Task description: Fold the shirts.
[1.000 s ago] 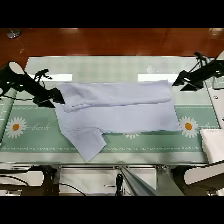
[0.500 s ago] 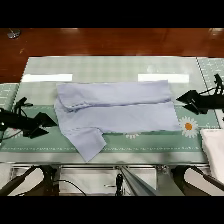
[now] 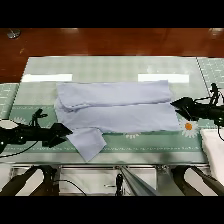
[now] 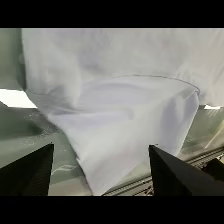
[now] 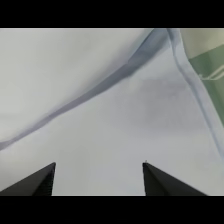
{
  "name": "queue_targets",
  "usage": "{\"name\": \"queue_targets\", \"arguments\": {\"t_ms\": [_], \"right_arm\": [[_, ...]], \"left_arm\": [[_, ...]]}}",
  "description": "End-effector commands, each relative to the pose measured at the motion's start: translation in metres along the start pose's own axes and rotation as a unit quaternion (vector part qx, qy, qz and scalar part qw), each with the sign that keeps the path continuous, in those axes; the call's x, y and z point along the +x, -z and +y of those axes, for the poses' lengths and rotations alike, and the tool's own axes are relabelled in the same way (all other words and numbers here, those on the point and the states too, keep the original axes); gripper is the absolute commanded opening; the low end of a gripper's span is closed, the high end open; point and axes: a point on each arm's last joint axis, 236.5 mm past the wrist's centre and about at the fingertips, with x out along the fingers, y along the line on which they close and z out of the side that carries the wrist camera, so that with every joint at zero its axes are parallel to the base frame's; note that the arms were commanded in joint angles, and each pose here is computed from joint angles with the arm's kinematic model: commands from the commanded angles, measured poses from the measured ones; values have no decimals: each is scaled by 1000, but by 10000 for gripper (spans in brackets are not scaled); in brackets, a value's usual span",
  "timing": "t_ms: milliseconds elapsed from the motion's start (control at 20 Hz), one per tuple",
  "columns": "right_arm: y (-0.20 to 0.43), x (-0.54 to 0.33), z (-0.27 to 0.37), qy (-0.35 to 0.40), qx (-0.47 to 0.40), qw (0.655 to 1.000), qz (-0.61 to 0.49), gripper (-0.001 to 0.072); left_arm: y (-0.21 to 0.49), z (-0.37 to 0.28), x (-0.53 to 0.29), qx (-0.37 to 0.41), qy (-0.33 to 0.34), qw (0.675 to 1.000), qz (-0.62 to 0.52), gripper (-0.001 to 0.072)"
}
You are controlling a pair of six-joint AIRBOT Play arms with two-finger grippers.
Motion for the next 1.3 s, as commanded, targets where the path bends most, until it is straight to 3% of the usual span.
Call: {"name": "queue_targets", "arguments": {"t_ms": [0,150,200,250,300,500,800,1000,1250], "right_arm": [[0,0,6,-15,5,1000,-3,629],[-15,-13,0,-8,14,1000,-23,629],[-24,-24,-6,-1,20,999,-32,629],[-31,-37,-16,14,24,999,-37,629],[-34,-52,-36,46,30,998,-38,629],[37,-76,-123,209,107,969,78,629],[92,-35,-110,192,80,959,194,628],[63,-2,-85,112,97,979,141,628],[48,16,-80,79,118,983,117,628]], "left_arm": [[6,-15,22,28,1,1000,-5,702],[6,-24,41,74,-21,997,-19,698],[4,-27,44,74,-25,997,-28,657],[4,-29,46,75,-27,996,-31,430],[6,-29,46,80,-26,996,-26,36],[15,-30,46,100,-23,995,-9,24],[20,-31,46,99,-20,995,2,24],[22,-31,46,99,-19,995,7,24],[22,-31,46,99,-20,995,6,25]]}}
